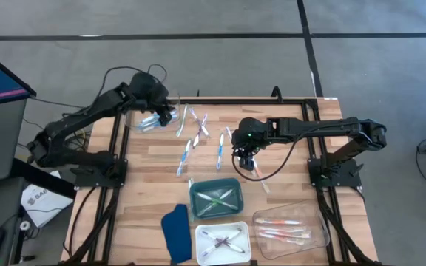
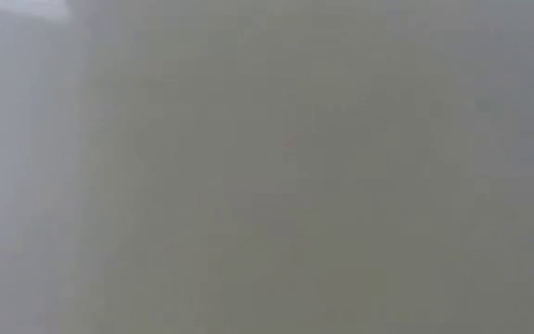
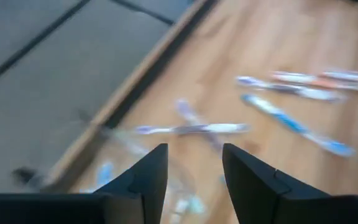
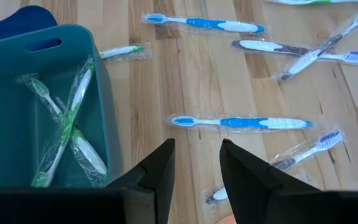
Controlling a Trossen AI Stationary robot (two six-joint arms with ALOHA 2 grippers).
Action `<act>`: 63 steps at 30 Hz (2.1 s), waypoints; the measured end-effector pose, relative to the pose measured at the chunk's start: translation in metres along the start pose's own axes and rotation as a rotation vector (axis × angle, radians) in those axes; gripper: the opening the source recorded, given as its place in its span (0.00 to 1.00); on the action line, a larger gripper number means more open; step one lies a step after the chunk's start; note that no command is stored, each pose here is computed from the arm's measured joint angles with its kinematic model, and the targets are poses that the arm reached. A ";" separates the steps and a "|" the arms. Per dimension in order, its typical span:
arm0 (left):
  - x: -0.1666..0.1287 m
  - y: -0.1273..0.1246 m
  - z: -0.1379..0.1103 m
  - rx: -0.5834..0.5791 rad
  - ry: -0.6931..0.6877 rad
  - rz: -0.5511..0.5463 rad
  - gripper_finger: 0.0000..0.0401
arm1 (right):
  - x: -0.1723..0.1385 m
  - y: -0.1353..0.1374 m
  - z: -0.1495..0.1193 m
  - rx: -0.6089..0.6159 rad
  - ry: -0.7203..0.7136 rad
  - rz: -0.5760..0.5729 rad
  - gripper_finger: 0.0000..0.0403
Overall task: Pick & Place Toothbrushes
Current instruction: Put the purple toothbrush into the white bin
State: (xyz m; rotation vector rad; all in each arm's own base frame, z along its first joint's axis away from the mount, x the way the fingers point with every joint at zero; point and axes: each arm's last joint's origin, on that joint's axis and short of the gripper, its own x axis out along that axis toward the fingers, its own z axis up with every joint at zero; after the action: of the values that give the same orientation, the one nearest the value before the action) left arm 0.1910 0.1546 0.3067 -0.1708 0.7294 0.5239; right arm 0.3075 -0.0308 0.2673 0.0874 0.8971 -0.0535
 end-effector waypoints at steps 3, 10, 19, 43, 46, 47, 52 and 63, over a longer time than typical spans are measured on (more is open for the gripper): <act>0.002 -0.020 0.004 0.041 -0.032 -0.093 0.35 | 0.000 0.000 0.001 -0.010 -0.008 0.000 0.30; 0.022 -0.053 -0.006 0.089 -0.169 -0.189 0.31 | 0.000 0.000 0.005 -0.027 -0.048 0.000 0.30; 0.047 -0.068 -0.037 0.080 -0.293 -0.237 0.29 | 0.000 0.000 0.008 -0.032 -0.081 0.001 0.30; 0.050 -0.094 -0.079 0.074 -0.646 -0.524 0.29 | 0.033 -0.006 0.031 -0.111 -0.296 -0.022 0.30; 0.050 -0.094 -0.079 0.075 -0.645 -0.523 0.29 | 0.046 -0.015 0.028 -0.067 -0.264 -0.036 0.30; 0.051 -0.094 -0.079 0.075 -0.643 -0.523 0.29 | 0.049 -0.019 0.027 -0.037 -0.257 -0.040 0.30; 0.051 -0.094 -0.079 0.077 -0.642 -0.522 0.29 | 0.056 -0.040 0.023 0.103 -0.227 -0.068 0.30; 0.052 -0.094 -0.083 0.075 -0.626 -0.518 0.29 | 0.054 -0.073 -0.006 0.367 0.026 -0.131 0.30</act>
State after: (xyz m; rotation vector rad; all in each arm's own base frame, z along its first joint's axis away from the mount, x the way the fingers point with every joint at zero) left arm 0.2226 0.0678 0.2074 -0.1093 0.0771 0.0372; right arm 0.3300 -0.1033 0.2173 0.3715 0.9105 -0.3397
